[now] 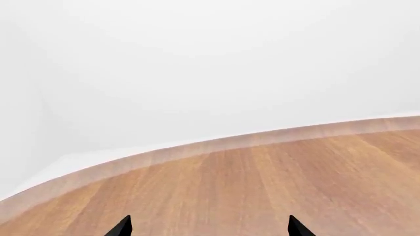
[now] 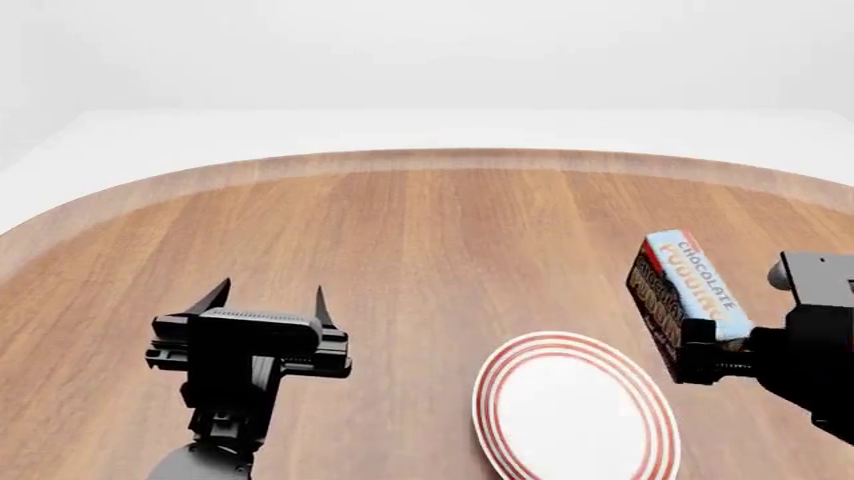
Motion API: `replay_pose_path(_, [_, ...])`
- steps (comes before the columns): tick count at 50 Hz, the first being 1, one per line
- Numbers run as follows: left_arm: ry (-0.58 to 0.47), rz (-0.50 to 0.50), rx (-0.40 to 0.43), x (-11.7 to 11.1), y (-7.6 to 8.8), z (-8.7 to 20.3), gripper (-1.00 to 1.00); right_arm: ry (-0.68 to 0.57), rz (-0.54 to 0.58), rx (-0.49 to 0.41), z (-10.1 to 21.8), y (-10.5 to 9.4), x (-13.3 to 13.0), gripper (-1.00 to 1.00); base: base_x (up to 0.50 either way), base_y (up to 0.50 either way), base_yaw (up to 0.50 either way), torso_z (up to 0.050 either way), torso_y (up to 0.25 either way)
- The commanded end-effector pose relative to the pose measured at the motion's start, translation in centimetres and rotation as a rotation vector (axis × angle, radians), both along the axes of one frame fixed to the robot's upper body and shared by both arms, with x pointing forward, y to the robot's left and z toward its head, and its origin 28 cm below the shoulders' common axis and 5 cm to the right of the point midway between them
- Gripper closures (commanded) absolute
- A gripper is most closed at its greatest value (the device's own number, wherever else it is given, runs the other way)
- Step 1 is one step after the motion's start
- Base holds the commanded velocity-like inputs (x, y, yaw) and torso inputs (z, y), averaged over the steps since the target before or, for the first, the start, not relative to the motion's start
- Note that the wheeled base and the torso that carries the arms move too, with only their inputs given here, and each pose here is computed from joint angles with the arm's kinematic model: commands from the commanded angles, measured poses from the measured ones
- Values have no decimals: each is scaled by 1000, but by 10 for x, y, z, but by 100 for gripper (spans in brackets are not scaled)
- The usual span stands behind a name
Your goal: Put the chocolate pudding to the right of the plate.
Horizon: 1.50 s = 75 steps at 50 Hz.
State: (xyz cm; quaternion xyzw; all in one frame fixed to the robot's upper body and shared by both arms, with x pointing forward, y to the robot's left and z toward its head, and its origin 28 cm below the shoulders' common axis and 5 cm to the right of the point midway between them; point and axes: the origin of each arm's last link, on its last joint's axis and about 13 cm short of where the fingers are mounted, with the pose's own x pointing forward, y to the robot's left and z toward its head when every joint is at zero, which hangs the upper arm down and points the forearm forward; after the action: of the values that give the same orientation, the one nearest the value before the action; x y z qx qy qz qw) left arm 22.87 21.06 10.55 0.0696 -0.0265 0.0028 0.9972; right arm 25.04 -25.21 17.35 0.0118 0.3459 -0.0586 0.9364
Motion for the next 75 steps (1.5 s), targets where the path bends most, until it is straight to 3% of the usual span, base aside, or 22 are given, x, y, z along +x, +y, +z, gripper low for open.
replay_pose_path(1, [4,1,0,0,0,-1,-100,66,-163,60,-9,-41,-4,100,0,0,0,0,0])
replay_pose_path(5, [5,4,2,1,0,-1,-100,73,-240,92,-16,-54,-9,100,0,0,0,0,0])
replay_pose_path(21, [2,-8,7,1,-4,1,-100,153,-367,107,-53,-82,-14,100,0,0,0,0,0])
replay_pose_path(52, [20,-16,10,0,-5,-8,-100,111,-356,92,-80,-77,21,100,0,0,0,0,0])
replay_pose_path(75, [22,-16,10,0,-4,-8,-100,139,-361,23,-84,-78,20,100,0,0,0,0,0])
